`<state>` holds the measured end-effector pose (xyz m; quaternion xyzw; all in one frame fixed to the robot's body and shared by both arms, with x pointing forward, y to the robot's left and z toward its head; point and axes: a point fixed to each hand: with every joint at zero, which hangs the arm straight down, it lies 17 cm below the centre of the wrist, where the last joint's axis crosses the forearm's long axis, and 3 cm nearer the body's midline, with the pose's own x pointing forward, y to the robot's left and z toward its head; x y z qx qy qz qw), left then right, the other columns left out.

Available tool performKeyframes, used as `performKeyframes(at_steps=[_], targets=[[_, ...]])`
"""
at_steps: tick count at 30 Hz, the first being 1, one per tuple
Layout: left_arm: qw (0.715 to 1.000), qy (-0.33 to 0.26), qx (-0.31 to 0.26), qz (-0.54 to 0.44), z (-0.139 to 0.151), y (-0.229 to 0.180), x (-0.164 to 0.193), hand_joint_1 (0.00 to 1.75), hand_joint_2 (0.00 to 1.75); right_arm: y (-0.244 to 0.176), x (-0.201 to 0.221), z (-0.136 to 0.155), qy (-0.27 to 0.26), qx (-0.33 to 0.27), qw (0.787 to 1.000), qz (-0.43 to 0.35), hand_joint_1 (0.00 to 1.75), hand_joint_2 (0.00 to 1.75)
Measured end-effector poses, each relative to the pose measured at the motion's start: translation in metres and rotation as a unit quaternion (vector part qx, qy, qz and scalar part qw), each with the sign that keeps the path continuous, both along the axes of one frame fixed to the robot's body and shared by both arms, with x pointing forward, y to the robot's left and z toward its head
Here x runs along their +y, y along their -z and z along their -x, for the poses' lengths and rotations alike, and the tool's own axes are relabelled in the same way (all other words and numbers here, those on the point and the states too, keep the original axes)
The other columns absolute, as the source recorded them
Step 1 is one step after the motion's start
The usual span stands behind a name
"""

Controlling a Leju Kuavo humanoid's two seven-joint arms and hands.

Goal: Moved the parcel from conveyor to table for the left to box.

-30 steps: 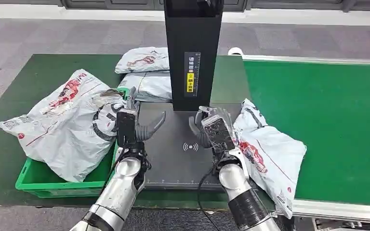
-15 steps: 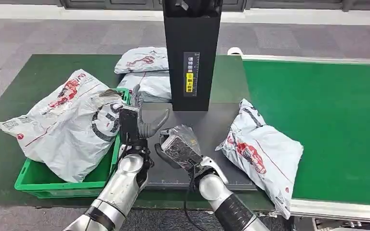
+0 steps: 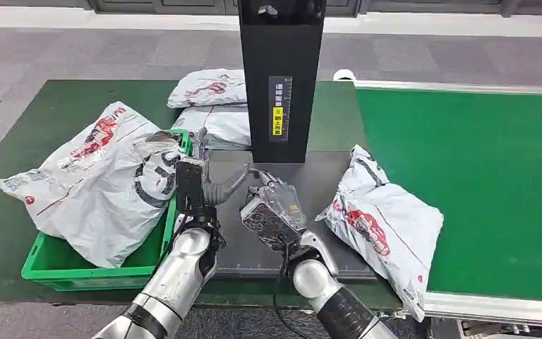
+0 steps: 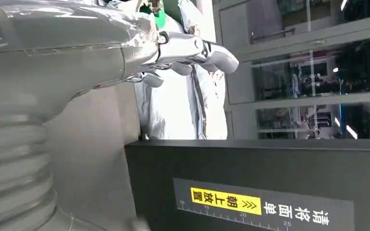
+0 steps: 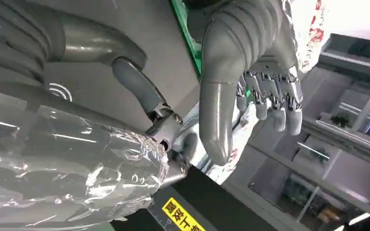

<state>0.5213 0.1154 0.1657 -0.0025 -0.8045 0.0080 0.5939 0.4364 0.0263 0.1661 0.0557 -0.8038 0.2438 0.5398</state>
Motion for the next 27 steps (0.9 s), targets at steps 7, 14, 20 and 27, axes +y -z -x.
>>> performKeyframes(at_steps=[7, 14, 20, 27], targets=[[1.000, -0.005, 0.014, 0.005, 0.003, 0.011, 0.006, 0.00, 1.75, -0.018, -0.100, -0.034, 0.188, -0.071, 0.980, 0.014, 0.00, 0.00], [1.000, -0.006, 0.015, 0.002, 0.003, 0.012, 0.006, 0.00, 1.75, -0.007, -0.171, -0.042, 0.270, -0.075, 0.960, 0.014, 0.00, 0.00], [1.000, -0.007, 0.014, -0.004, 0.003, 0.012, 0.006, 0.00, 1.75, 0.007, -0.207, -0.041, 0.313, -0.063, 0.948, 0.015, 0.00, 0.00], [1.000, -0.008, 0.013, -0.010, 0.003, 0.015, 0.007, 0.00, 1.75, 0.034, -0.249, -0.035, 0.356, -0.027, 0.934, 0.010, 0.00, 1.75]])
